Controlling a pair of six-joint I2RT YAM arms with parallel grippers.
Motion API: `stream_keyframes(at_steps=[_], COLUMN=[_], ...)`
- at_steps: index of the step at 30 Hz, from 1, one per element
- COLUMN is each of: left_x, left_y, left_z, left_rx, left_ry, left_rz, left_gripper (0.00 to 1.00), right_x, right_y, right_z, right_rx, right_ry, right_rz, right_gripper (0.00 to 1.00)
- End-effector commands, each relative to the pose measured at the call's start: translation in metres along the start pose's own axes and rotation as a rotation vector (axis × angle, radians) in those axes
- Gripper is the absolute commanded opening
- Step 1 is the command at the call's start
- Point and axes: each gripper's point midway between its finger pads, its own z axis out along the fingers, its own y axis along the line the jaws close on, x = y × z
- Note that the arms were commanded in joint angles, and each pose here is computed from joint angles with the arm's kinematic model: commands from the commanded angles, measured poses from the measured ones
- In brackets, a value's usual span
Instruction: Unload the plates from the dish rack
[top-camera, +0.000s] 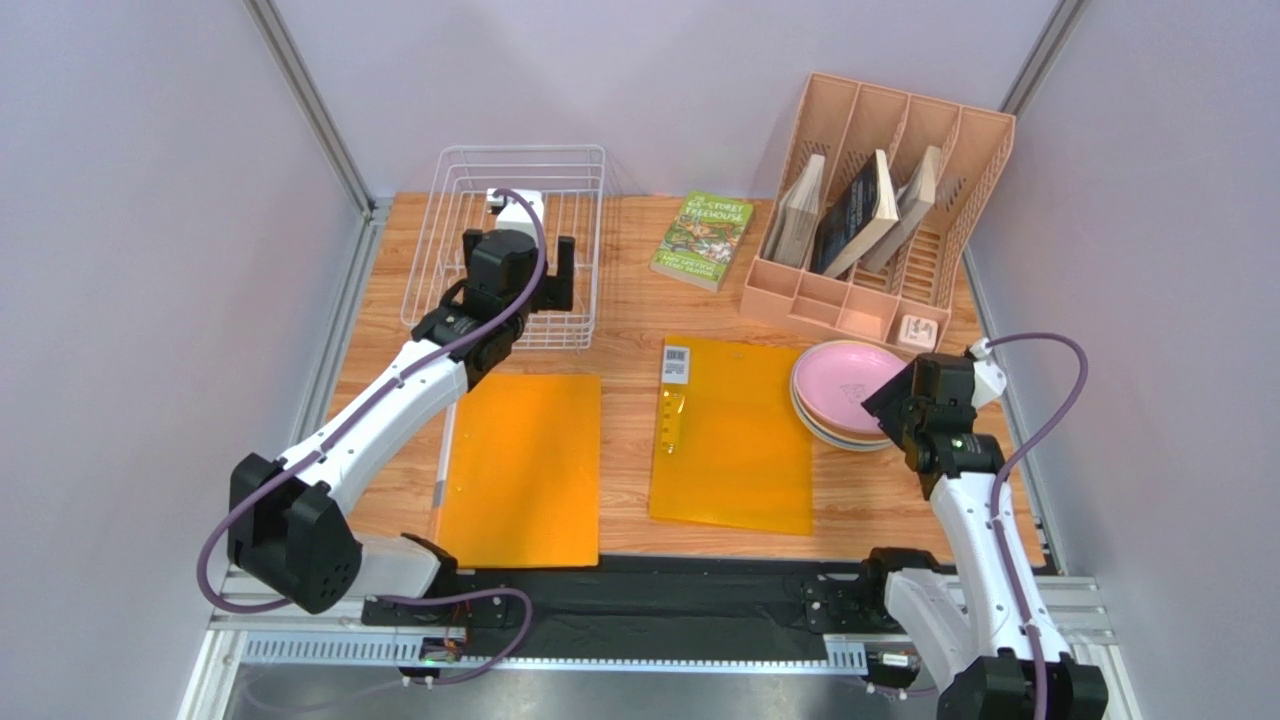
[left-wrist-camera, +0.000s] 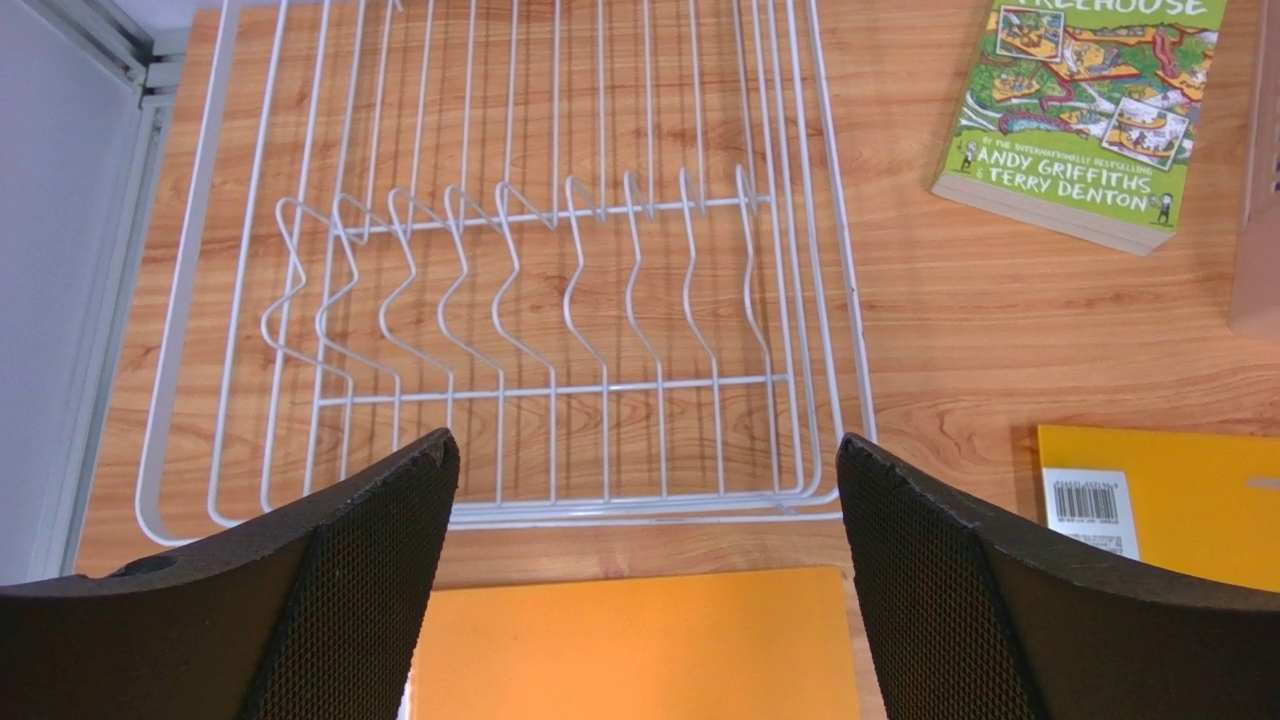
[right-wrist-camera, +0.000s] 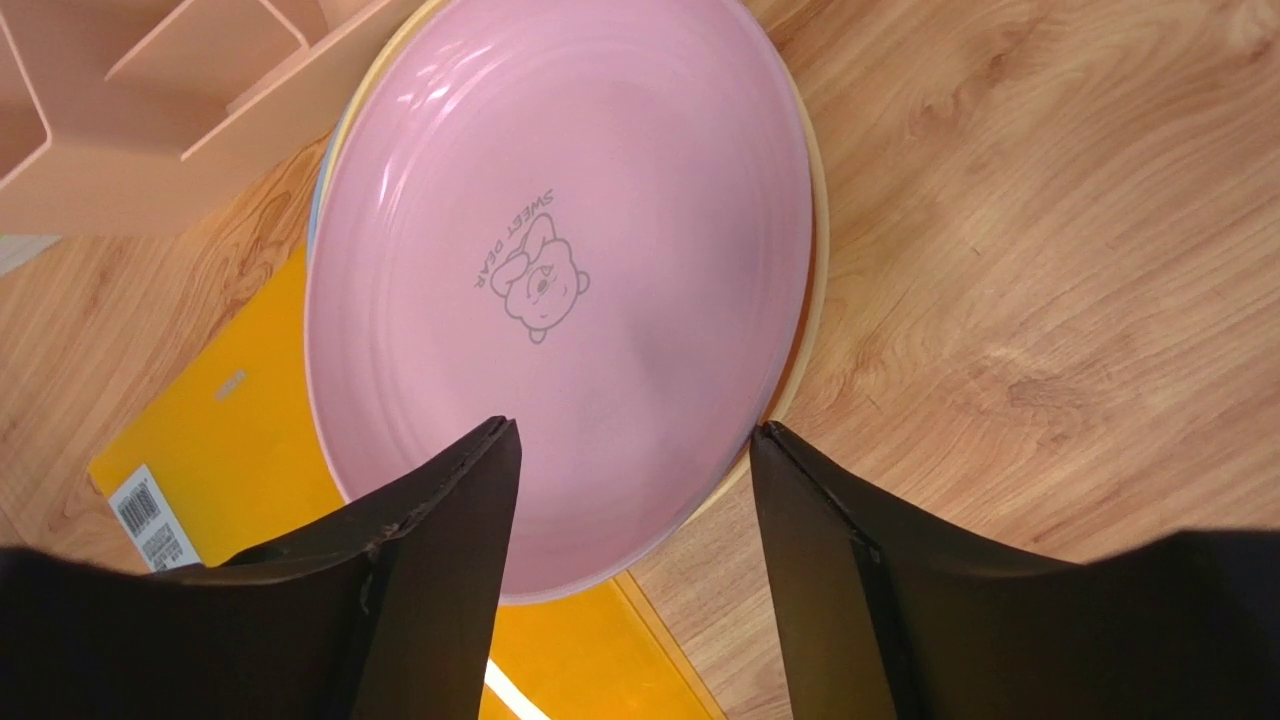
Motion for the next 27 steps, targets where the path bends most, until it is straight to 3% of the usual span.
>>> stream_keyframes(at_steps=[1,11,17,22,27], left_x=[-0.003,-0.004,-0.004,-0.013,-0.018], left_y=[-0.008,-0.023,-0.022,-0.017,-0.01], left_z=[0.0,-0.005,-0.003,-0.004,-0.008], left_rx=[0.038,0.122,0.109,0.088,0.063], left_ry=[0.012,0.014,0.032,0.012,0.003], left_rz=[-0.014,-0.06,-0.054,-0.041,-0.033], left_gripper=[1.0,1.0,1.0,1.0,1.0], right_x=[-0.028,-0.093,-0.085,-0.089,-0.105], right_y=[0.045,0.072,0.076,0.102,0.139], right_z=[-0.008,-0.05,-0.048,-0.056,-0.067], right_rx=[-0.177,-0.198,-0.223,-0.356,-0.493], right_ry=[-0.055,-0.192,-0.154,-0.166,-0.218], right_rz=[-0.038,-0.162,-0.183,-0.223,-0.294], right_gripper=[0.65,0.73,0.75,0.75,0.82])
